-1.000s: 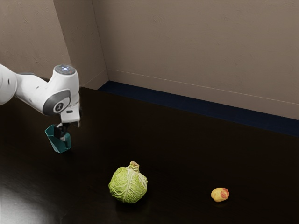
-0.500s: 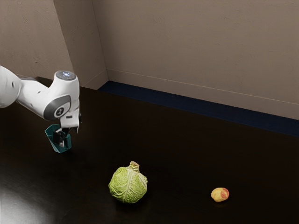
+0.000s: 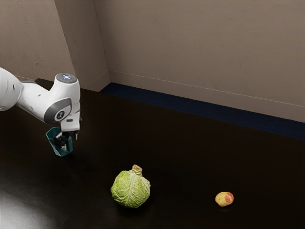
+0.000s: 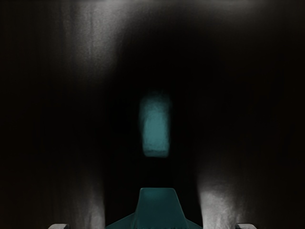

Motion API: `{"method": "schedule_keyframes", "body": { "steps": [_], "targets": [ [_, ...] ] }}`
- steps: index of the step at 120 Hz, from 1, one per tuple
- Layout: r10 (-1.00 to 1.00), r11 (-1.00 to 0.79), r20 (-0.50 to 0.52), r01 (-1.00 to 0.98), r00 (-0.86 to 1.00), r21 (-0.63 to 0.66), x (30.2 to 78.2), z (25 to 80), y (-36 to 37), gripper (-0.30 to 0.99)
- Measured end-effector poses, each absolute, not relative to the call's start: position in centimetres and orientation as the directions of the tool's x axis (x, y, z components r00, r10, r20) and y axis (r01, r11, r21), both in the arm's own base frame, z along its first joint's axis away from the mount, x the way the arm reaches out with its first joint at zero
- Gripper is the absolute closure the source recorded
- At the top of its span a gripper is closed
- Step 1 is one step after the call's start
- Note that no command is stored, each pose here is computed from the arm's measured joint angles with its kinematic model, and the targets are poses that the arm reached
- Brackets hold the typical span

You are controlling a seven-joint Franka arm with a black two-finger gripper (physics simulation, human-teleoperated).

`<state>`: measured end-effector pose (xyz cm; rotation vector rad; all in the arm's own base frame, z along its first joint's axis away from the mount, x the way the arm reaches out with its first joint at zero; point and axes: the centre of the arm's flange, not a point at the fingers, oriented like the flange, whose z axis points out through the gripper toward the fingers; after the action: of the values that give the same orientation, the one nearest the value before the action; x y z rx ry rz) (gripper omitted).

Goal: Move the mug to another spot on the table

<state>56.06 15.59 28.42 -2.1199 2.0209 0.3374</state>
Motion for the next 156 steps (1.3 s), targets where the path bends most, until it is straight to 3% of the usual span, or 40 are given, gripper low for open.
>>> {"method": "schedule_keyframes", "body": {
  "steps": [27, 61, 106, 156],
  "targets": [
    [-0.954, -0.059, -0.294, -0.998, 0.052, 0.015, 56.0, 28.4, 15.9, 0.5],
    [-0.951, -0.082, -0.299, -0.997, 0.079, -0.001, 56.2, 28.6, 15.7, 0.65],
    [-0.942, -0.093, -0.329, -0.994, 0.071, 0.049, 58.1, 31.4, 10.4, 0.73],
    [-0.931, -0.183, -0.339, -0.975, 0.132, 0.123, 55.6, 32.2, 0.5, 0.73]
  ]
}}
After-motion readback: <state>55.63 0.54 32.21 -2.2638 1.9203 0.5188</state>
